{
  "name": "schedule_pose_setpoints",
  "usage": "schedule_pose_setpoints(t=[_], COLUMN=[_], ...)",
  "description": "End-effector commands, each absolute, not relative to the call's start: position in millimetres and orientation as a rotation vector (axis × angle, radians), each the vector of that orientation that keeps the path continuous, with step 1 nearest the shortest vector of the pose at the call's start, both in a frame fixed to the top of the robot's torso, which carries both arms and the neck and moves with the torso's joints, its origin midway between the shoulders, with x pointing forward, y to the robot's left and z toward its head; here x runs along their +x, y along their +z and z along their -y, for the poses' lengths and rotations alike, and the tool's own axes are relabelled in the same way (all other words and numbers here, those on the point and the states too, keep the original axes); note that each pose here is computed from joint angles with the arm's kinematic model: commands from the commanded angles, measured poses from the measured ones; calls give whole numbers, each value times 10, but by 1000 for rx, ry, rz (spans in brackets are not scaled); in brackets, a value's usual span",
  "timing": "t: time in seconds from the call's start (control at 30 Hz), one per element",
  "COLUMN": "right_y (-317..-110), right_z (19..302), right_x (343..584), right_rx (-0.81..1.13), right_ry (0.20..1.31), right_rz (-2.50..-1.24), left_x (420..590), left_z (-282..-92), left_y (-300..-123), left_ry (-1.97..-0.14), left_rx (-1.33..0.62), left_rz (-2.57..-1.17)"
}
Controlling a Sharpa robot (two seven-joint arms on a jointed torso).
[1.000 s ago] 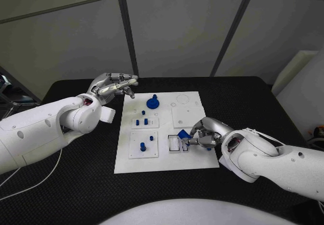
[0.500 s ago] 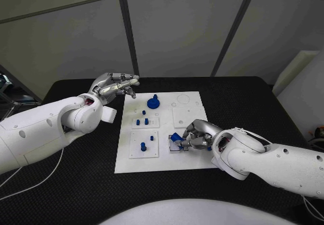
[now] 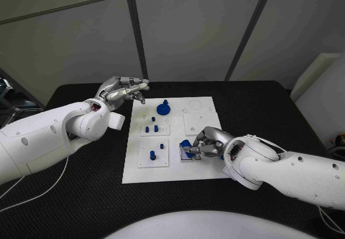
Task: Assemble the parts on the task board
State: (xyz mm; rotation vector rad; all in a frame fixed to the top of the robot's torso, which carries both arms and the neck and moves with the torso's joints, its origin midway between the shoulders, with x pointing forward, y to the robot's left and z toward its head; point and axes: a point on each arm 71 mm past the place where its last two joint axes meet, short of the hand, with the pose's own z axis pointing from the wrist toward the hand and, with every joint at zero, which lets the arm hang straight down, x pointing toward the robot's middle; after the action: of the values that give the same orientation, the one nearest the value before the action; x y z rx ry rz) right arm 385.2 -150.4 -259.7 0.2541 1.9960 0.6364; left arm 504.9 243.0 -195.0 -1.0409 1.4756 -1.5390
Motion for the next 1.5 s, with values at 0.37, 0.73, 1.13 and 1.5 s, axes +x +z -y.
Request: schedule_pose_setpoints(t=[0.37,0.73,1.13,1.5], right_y=[-2593,-2579,-2544,-2510], right_z=[1487,1464,1443,1554], right_x=[3855,3836,3784,3815], right_rx=[245,214,119,140], right_ry=[633,657,672,620], right_rz=[-1997,-1998,-1994,-1925], left_x=[5047,5048,5048,5050], left_z=[-2424,-2428,-2437,-2439], left_y=[-1933,-1934,-1934,-1935], left_ry=[-1557,-1556,-1555,-1554], left_rx=[-1036,-1036,-1036,-1037], left_rz=[-1474,-1475,-1474,-1473])
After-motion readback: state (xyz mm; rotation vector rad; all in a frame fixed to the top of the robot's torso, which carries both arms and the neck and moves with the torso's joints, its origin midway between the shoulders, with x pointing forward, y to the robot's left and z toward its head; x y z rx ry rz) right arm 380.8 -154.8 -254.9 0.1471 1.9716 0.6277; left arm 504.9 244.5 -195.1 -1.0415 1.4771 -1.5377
